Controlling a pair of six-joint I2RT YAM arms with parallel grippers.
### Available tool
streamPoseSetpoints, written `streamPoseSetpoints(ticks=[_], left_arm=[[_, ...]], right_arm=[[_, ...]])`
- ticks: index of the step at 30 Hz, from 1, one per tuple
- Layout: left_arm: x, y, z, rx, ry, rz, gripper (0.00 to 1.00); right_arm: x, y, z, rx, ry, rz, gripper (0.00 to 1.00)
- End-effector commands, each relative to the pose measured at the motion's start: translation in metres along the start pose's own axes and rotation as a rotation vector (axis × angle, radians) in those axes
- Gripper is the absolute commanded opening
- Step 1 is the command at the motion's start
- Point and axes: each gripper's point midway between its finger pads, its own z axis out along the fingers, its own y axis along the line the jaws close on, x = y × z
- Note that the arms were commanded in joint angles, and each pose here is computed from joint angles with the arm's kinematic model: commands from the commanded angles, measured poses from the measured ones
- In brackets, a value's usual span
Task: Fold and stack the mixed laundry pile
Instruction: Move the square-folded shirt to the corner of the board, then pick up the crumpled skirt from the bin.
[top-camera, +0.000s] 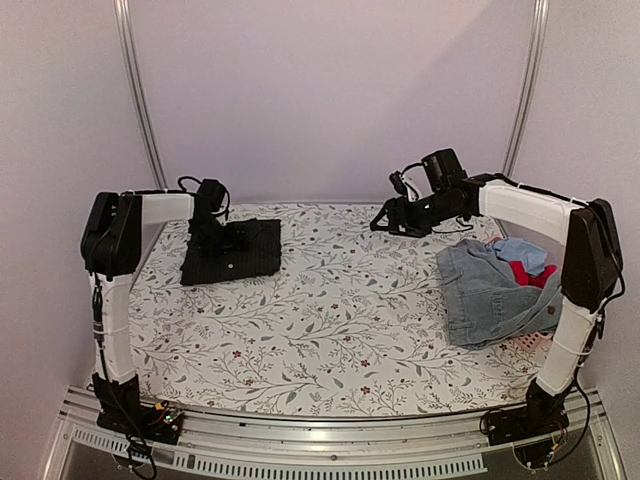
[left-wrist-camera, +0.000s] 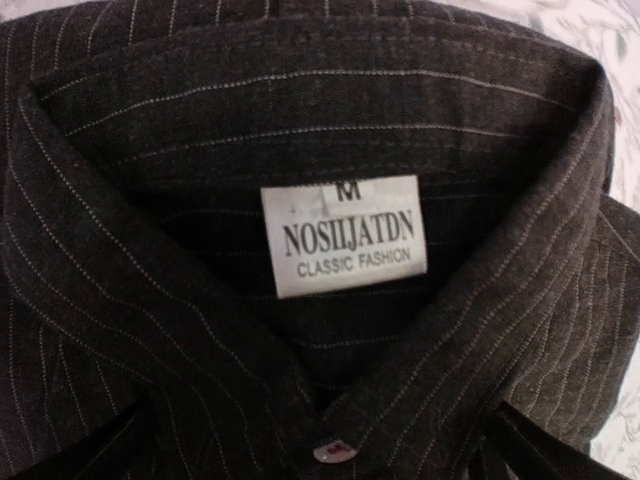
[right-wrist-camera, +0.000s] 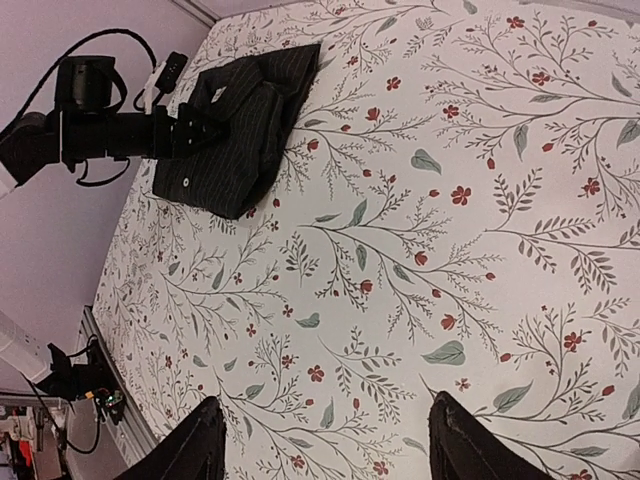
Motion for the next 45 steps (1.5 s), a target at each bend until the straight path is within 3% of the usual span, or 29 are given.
streamPoseSetpoints(ticks=[1, 7, 13, 17, 22, 28, 33, 38, 41, 45], left_arm=[[-0.011, 0.103, 0.035, -0.191, 0.098, 0.050, 1.00], [-0.075, 0.157, 0.047, -0.198, 0.027, 0.151, 1.00], [-0.109, 0.157, 0.056, -0.108, -0.052, 0.200, 1.00], [-0.146, 0.131, 0.001, -0.118, -0.184, 0.220, 1.00], [-0.185, 0.064, -0.113, -0.079, -0.402, 0.265, 1.00], [-0.146, -0.025, -0.172, -0.024, -0.473, 0.407, 1.00], [-0.102, -0.066, -0.183, 0.051, -0.451, 0.421, 1.00], [-0.073, -0.082, -0.189, 0.092, -0.434, 0.407, 1.00], [-0.065, -0.079, -0.192, 0.099, -0.427, 0.379, 1.00], [-0.059, -0.074, -0.198, 0.094, -0.427, 0.361, 1.00]], right_arm=[[-0.010, 0.001, -0.037, 0.020, -0.060, 0.004, 0.69], [-0.002, -0.011, -0.063, 0.064, -0.061, 0.032, 0.70], [0.014, -0.029, -0.081, 0.146, -0.022, 0.072, 0.70], [0.025, -0.049, -0.098, 0.276, 0.017, 0.100, 0.70], [0.046, -0.081, -0.146, 0.402, -0.007, 0.206, 0.78], [0.095, -0.110, -0.185, 0.567, 0.022, 0.243, 0.84], [0.117, -0.139, -0.178, 0.671, 0.055, 0.227, 0.85], [0.126, -0.161, -0.153, 0.688, 0.107, 0.197, 0.84], [0.125, -0.178, -0.148, 0.752, 0.138, 0.169, 0.72], [0.113, -0.177, -0.146, 0.740, 0.127, 0.148, 0.25]])
